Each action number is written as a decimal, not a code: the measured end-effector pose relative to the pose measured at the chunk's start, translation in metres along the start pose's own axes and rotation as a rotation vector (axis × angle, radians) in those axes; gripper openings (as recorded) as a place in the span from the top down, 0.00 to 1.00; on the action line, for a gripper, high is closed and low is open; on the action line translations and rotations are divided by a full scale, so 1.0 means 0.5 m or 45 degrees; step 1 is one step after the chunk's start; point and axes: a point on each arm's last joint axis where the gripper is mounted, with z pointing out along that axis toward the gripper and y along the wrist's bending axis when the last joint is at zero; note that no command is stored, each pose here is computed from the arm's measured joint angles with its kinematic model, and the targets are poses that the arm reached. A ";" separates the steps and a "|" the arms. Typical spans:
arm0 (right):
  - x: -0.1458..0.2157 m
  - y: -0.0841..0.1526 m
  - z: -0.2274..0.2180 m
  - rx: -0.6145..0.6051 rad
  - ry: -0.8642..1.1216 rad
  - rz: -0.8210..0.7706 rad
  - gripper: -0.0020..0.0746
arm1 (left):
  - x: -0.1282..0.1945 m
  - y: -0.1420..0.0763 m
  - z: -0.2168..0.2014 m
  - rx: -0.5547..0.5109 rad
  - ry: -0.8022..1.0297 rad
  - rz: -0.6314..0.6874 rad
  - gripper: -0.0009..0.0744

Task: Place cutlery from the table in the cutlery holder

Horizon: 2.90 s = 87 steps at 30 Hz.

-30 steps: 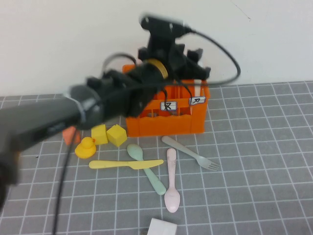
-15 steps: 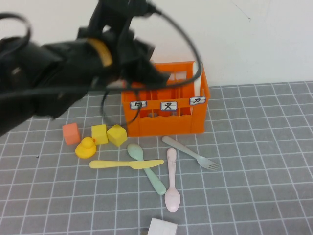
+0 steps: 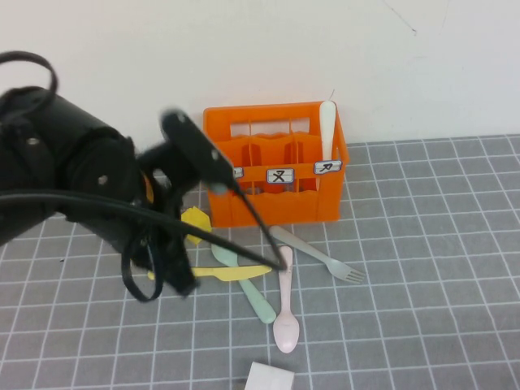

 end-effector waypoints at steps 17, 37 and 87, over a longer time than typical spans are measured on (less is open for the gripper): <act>0.000 0.000 0.000 0.000 0.000 0.000 0.98 | 0.022 -0.071 0.110 0.544 0.320 0.478 0.99; 0.000 0.000 0.000 0.000 0.000 0.000 0.98 | 0.016 0.062 0.202 0.314 0.042 0.017 0.98; 0.000 0.000 0.000 0.000 0.000 0.000 0.98 | 0.029 0.064 0.381 0.411 0.354 0.095 0.82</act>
